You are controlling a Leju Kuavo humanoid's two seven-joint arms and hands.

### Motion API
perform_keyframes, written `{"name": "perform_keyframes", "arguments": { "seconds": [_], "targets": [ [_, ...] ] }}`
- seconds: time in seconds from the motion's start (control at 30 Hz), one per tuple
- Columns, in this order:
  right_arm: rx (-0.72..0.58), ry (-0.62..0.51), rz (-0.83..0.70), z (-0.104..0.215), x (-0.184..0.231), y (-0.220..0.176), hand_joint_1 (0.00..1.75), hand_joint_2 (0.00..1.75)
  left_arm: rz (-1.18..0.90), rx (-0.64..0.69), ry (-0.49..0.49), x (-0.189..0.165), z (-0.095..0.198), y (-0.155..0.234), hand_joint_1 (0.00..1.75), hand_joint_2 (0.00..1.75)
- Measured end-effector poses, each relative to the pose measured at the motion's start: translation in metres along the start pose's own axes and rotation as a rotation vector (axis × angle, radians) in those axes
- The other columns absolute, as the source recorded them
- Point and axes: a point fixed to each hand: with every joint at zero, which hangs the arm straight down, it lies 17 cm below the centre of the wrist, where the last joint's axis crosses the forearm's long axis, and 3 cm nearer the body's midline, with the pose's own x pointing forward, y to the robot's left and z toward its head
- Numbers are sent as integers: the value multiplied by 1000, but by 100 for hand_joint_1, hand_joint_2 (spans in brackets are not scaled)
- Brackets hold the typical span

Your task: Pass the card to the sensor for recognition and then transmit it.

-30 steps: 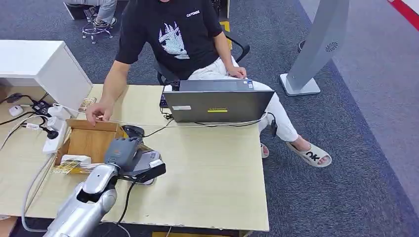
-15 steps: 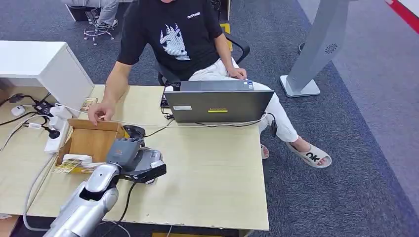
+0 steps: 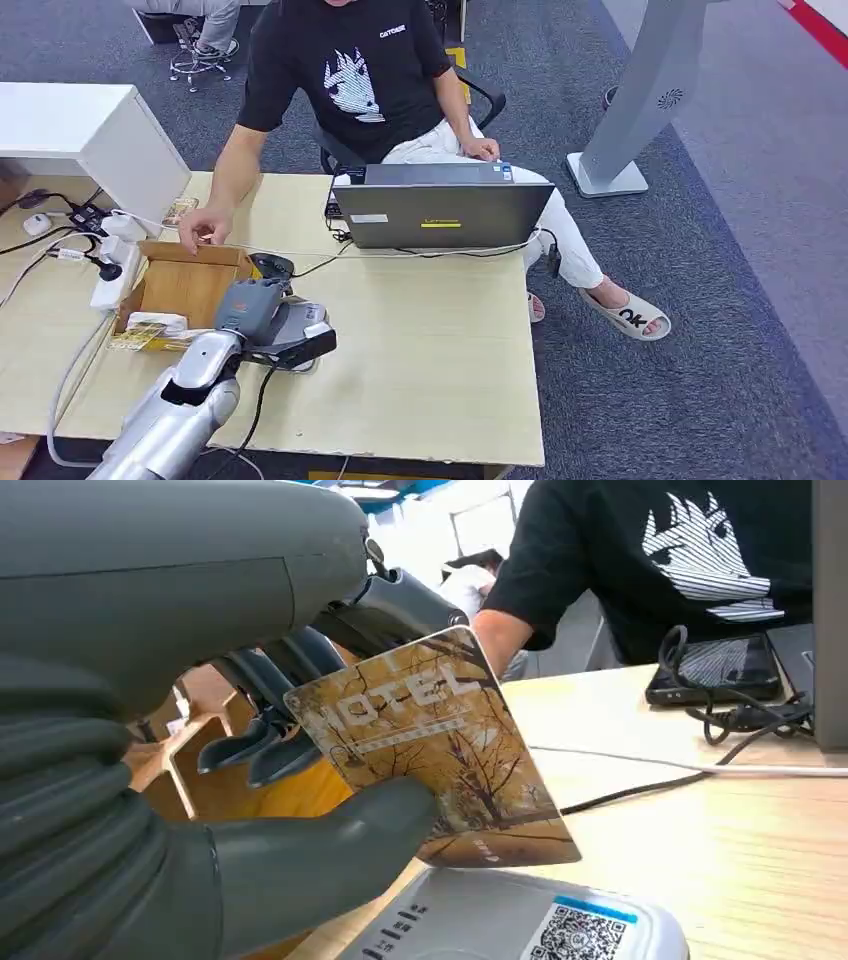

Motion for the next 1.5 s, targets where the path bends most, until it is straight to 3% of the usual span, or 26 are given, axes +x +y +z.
{"name": "perform_keyframes", "arguments": {
  "seconds": [1.5],
  "targets": [
    [-2, -3, -2, 0, 0, -1, 0, 175, 16, 69, -31, 7, -2, 26, 175, 175]
  ]
}}
